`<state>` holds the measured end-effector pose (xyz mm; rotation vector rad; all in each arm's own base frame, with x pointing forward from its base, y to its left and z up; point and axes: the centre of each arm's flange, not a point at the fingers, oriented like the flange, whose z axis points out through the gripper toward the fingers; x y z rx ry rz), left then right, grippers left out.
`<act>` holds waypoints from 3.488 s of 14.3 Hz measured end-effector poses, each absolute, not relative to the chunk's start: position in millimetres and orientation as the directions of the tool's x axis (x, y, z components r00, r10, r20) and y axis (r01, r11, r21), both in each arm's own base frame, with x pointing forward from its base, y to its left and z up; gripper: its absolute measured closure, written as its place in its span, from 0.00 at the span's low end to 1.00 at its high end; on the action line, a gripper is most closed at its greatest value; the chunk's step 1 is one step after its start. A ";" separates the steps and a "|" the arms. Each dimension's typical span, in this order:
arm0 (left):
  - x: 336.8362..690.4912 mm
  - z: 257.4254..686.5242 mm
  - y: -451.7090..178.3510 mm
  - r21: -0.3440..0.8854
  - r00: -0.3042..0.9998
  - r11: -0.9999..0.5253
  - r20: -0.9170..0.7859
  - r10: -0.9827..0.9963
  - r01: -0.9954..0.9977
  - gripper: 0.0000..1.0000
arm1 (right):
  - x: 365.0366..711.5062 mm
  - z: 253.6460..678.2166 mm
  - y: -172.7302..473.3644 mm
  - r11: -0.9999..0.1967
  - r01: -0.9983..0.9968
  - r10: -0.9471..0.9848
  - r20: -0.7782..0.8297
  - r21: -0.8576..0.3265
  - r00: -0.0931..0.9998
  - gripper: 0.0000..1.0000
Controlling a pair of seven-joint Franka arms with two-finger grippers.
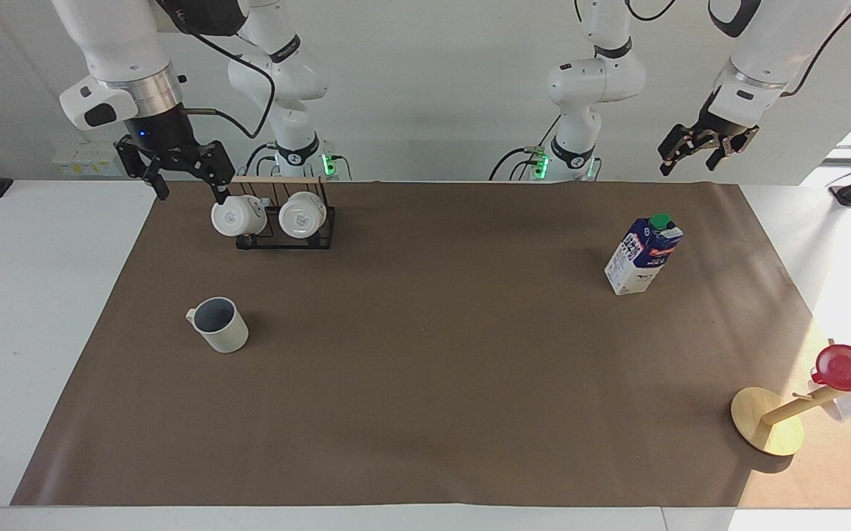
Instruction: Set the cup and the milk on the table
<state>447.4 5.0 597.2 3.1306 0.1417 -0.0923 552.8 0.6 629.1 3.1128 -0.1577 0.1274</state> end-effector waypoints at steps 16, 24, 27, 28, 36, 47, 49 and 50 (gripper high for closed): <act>456.7 587.1 -10.7 0.004 0.999 -0.999 -0.003 0.054 0.054 0.00 | 560.4 609.6 -3.0 -0.994 -0.106 -0.105 0.076 0.017 0.992 0.00; 463.4 583.3 -19.5 0.006 0.999 -0.999 0.024 0.032 0.032 0.00 | 566.4 614.7 -6.0 -0.994 -0.111 -0.109 0.133 0.011 0.985 0.00; 464.1 583.2 -20.5 0.006 0.999 -1.000 0.028 0.030 0.030 0.00 | 568.1 613.8 -6.2 -0.994 -0.111 -0.109 0.139 0.010 0.984 0.00; 464.3 583.0 -20.1 0.006 0.999 -1.000 0.027 0.031 0.031 0.00 | 568.2 613.4 -6.3 -0.994 -0.111 -0.109 0.139 0.010 0.984 0.00; 466.7 568.8 -19.4 0.007 0.999 -0.999 0.033 0.032 0.032 0.00 | 588.7 579.7 -30.5 -0.989 -0.148 -0.146 0.124 0.005 0.982 0.00; 466.4 520.2 -2.5 0.004 0.996 -0.997 0.038 -0.082 -0.083 0.00 | 619.6 434.8 -36.2 -0.991 -0.127 -0.124 0.065 0.032 0.990 0.00; 466.3 514.5 -3.1 0.003 0.996 -0.996 0.042 -0.084 -0.084 0.00 | 620.7 422.3 -31.0 -0.991 -0.130 -0.128 0.050 0.030 0.990 0.04; 466.2 511.9 -3.4 0.003 0.995 -0.996 0.044 -0.085 -0.085 0.00 | 619.8 416.3 -24.8 -0.990 -0.138 -0.137 0.039 0.031 0.990 0.10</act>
